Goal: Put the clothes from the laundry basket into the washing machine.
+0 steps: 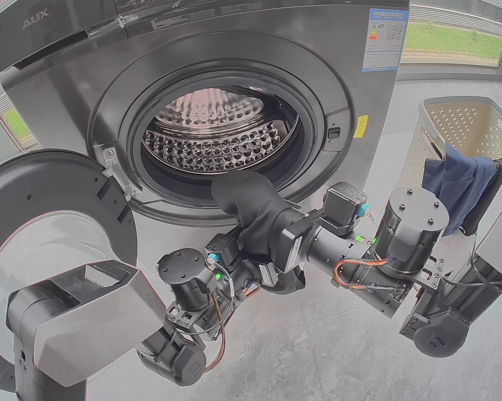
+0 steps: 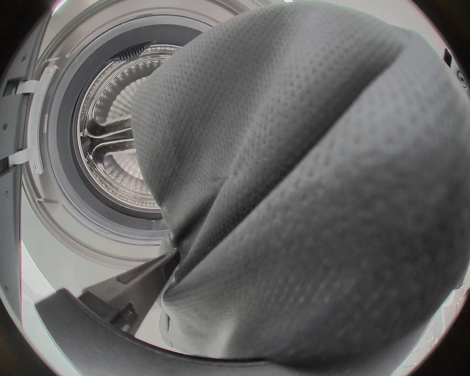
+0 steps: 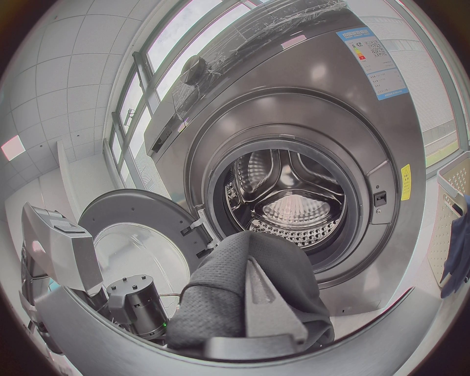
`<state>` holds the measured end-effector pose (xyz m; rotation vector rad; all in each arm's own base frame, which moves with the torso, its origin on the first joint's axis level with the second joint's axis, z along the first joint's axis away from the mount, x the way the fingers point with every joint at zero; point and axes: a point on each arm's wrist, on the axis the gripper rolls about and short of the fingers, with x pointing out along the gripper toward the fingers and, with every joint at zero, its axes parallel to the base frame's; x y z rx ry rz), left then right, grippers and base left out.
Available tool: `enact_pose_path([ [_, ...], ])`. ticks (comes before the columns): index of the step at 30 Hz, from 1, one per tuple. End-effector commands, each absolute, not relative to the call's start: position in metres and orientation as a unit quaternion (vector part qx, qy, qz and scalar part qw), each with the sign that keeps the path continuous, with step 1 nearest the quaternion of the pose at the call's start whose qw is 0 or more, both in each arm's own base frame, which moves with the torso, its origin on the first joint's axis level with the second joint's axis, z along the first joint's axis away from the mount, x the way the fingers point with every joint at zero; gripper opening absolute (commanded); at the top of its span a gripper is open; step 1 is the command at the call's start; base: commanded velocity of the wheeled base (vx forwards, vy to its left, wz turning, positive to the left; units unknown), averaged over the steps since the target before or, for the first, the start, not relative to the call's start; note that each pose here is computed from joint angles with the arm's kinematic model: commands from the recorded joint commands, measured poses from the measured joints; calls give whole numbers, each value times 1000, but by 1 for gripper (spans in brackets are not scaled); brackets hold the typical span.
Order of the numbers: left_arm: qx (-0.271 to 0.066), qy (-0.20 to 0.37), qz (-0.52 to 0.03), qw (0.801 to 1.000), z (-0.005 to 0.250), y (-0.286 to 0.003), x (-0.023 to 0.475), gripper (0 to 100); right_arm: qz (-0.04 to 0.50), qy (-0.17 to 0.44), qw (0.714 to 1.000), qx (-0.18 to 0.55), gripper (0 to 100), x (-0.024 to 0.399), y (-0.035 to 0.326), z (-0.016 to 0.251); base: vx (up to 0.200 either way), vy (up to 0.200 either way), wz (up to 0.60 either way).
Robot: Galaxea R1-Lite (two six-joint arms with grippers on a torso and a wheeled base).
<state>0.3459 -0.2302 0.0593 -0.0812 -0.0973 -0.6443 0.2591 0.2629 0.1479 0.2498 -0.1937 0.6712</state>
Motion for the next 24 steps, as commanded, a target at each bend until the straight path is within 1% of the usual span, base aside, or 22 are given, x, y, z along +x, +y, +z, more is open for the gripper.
enact_pose_path([
  [1, -45, -59, -313, 947, 64, -232, 349, 0, 328, -95, 932, 124, 0, 259, 262, 148, 0, 0, 0],
  [4, -51, -71, -304, 949, 69, -233, 353, 0, 325, -91, 933, 121, 0, 259, 260, 146, 0, 0, 0],
  [7, -64, -76, -295, 950, 75, -231, 354, 0, 318, -91, 936, 122, 0, 260, 252, 149, 0, 0, 0],
  [11, -68, -81, -285, 953, 82, -223, 356, 0, 291, -91, 944, 122, 0, 270, 234, 150, 0, 0, 0],
  [17, -74, -98, -276, 953, 101, -215, 351, 0, 260, -69, 957, 111, 0, 281, 214, 136, 0, 0, 0],
  [19, -76, -102, -278, 952, 108, -213, 347, 0, 256, -63, 958, 109, 0, 285, 212, 132, 0, 0, 0],
  [24, -77, -104, -281, 951, 114, -212, 341, 0, 255, -56, 960, 106, 0, 288, 213, 125, 0, 0, 0],
])
